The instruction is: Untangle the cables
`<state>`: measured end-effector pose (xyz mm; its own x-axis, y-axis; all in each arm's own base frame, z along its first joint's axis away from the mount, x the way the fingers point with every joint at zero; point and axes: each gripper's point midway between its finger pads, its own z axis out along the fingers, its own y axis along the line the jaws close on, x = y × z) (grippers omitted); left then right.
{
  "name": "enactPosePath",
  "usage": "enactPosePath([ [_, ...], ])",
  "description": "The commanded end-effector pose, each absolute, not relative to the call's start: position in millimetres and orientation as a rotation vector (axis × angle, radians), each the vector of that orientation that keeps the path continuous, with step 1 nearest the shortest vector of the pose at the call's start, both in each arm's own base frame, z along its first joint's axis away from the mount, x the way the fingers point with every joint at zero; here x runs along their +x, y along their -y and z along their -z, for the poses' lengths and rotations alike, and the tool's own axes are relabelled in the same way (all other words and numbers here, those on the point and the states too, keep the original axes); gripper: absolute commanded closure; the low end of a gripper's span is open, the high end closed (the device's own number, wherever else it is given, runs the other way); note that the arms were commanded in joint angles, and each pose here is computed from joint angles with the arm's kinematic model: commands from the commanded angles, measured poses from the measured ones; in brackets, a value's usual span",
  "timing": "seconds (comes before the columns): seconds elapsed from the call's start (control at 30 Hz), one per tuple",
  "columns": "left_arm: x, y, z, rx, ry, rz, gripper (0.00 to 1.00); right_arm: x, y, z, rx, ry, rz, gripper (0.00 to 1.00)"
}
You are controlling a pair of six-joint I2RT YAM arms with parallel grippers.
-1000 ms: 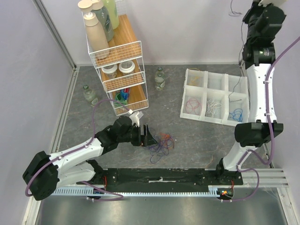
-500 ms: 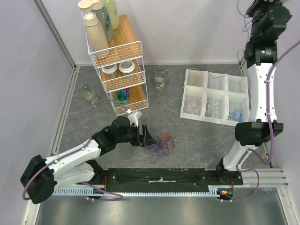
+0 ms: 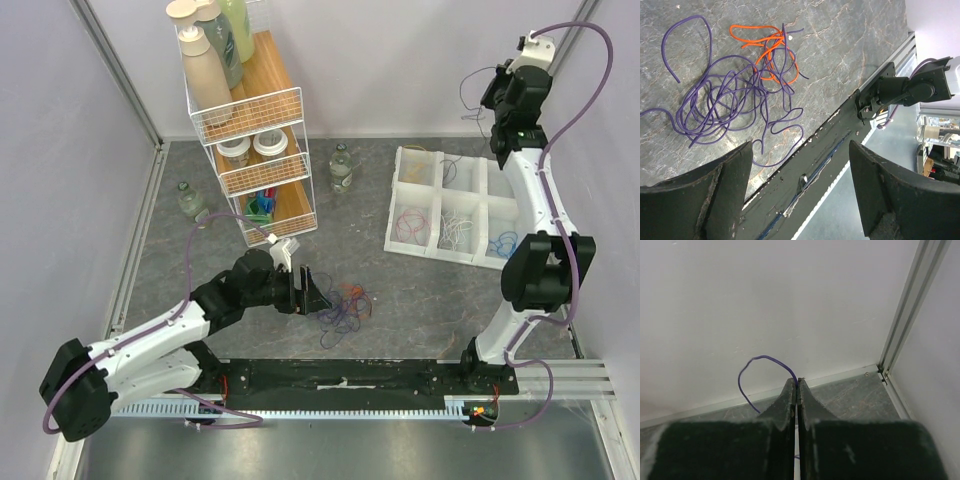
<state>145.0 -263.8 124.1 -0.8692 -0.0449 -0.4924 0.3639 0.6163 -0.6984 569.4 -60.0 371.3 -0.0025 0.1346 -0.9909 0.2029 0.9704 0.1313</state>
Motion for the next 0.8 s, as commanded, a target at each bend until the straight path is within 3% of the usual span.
enactPosePath([
  [0.0,143.6,261.5,-127.0,0.250,-2.359,1.183,0.17,545.7,56.8,-424.6,0.259,-1.486,0.024,1.00],
  [0.47,138.6,255.5,-134.9,0.239,-2.337,1.194,0.14,531.4,55.7,-260.4,0.398,-1.870,-0.034,1.00],
  [0.77,136.8,254.6,-132.7,0.218,-2.347,1.200,0.14,502.8,93.3,-206.4,0.507,-2.034,0.212,1.00],
])
